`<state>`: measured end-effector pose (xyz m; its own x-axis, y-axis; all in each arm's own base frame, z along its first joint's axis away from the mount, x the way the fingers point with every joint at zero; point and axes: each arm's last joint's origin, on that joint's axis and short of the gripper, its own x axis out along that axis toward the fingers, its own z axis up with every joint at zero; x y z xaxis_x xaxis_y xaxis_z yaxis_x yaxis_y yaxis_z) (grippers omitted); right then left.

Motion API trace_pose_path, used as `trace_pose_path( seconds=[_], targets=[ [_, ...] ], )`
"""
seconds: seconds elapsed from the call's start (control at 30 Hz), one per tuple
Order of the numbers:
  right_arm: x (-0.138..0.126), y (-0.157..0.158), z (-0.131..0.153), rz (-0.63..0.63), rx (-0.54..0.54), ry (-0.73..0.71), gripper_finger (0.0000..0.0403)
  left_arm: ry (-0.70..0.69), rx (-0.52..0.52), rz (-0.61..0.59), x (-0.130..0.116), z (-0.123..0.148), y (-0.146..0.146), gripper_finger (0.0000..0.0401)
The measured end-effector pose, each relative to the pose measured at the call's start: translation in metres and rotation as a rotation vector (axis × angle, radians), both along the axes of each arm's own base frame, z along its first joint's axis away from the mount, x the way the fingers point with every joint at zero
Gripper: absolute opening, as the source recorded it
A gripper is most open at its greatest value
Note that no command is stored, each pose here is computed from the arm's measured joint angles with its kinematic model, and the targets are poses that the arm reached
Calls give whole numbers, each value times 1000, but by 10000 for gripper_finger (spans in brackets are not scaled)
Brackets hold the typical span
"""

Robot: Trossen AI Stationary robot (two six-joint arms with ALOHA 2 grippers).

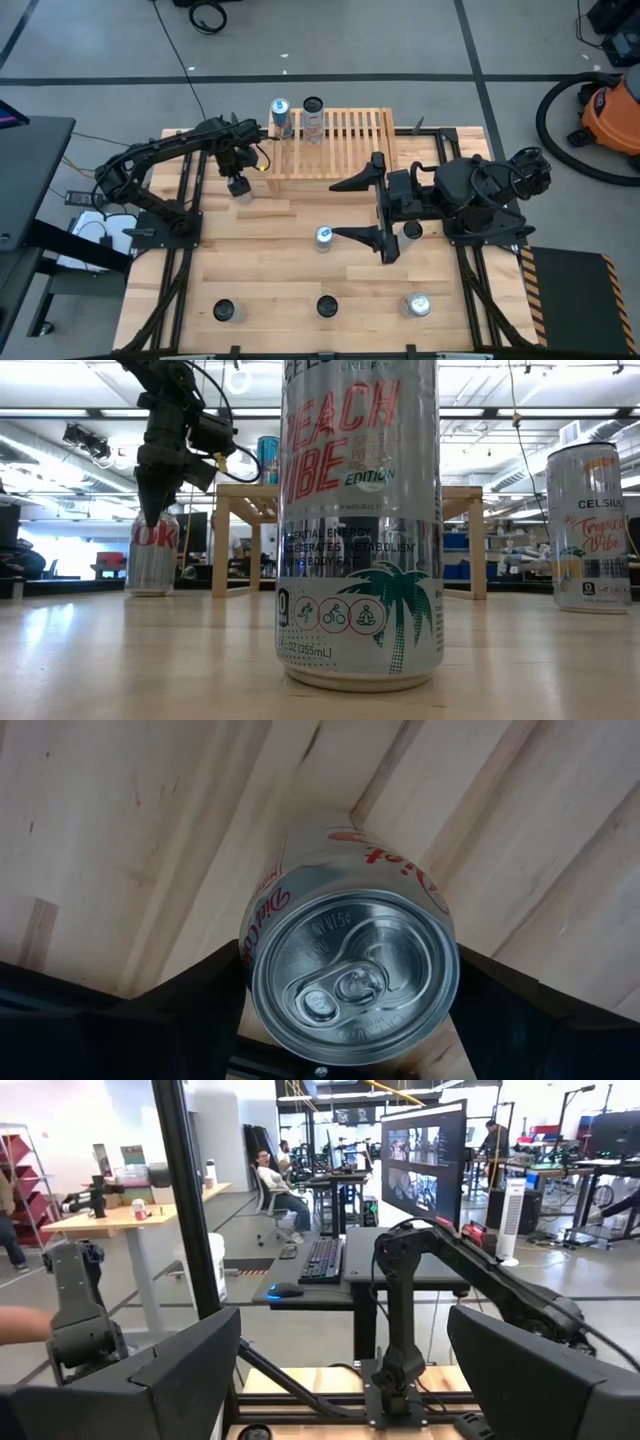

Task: Place canned beverage on shelf
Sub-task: Put the top silver soda can on the shelf

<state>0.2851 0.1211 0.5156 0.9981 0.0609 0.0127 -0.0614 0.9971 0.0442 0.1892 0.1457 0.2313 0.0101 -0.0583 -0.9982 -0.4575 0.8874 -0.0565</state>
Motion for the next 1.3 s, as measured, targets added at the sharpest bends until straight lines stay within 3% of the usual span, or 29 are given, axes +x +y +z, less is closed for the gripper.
trace_pose_path(
  seconds=[0.47, 0.73, 0.9, 1.3],
  targets=[
    [0, -5, -11, -149, -71, 102, 396, 3, -2, -6, 0, 0, 0, 302],
    [0, -5, -10, -154, -79, 99, 399, 9, -5, -34, -1, 0, -1, 302],
    [3, -10, -15, -170, -155, 140, 399, 10, -4, -51, -2, 2, -3, 302],
    [6, -37, -36, -261, -138, 347, 396, 13, 7, -104, 2, 37, -11, 302]
  ],
)
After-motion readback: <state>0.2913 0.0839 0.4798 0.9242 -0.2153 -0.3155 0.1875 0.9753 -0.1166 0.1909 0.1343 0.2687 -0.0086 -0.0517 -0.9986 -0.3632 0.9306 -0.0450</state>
